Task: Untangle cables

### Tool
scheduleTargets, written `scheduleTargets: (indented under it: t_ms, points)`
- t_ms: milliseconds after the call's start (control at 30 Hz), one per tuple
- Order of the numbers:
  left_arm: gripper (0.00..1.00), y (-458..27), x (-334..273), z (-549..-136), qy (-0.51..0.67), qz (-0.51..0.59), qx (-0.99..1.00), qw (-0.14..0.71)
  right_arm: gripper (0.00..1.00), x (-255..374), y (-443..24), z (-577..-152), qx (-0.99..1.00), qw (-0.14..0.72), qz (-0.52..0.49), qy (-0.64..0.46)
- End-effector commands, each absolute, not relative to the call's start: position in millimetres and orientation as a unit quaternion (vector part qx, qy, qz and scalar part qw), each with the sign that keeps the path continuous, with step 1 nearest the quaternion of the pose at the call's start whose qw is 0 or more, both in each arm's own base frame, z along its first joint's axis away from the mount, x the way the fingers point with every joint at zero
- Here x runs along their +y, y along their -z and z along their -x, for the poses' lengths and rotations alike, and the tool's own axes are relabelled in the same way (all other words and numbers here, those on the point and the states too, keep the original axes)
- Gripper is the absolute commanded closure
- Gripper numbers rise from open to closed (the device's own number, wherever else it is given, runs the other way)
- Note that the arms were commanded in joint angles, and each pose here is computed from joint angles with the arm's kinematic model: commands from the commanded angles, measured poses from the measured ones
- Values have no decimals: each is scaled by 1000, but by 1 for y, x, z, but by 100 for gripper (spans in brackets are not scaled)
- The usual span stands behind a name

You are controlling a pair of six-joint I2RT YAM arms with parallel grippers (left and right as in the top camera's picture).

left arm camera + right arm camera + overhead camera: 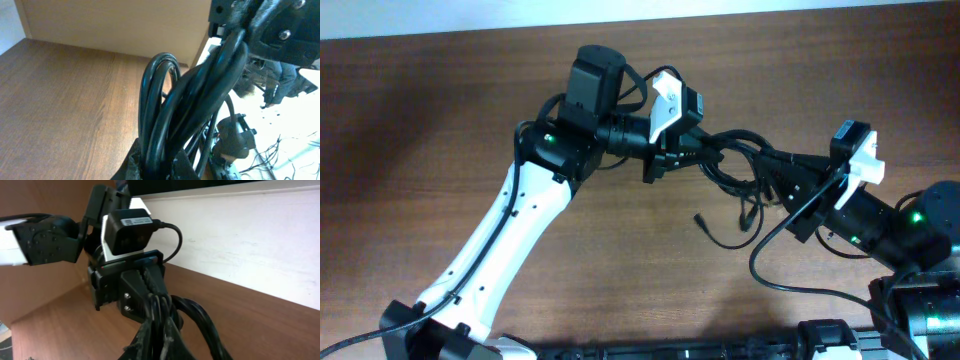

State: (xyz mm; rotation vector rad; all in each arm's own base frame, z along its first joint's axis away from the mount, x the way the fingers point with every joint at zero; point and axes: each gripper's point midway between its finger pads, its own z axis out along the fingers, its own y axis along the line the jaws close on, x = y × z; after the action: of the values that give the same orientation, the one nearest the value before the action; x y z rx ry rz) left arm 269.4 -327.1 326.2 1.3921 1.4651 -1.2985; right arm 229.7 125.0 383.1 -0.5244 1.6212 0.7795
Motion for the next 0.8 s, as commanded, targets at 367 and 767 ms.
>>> scheduleTargets:
  t_ms: [367,767]
  points:
    - [39,-339,-321,-269,498,-540,566,374,96,120,-386,-233,697,604,219,-319]
    - [25,-279,-294,-314,345,-479,725,356,71,102,-339,-243,776,541,143,-290]
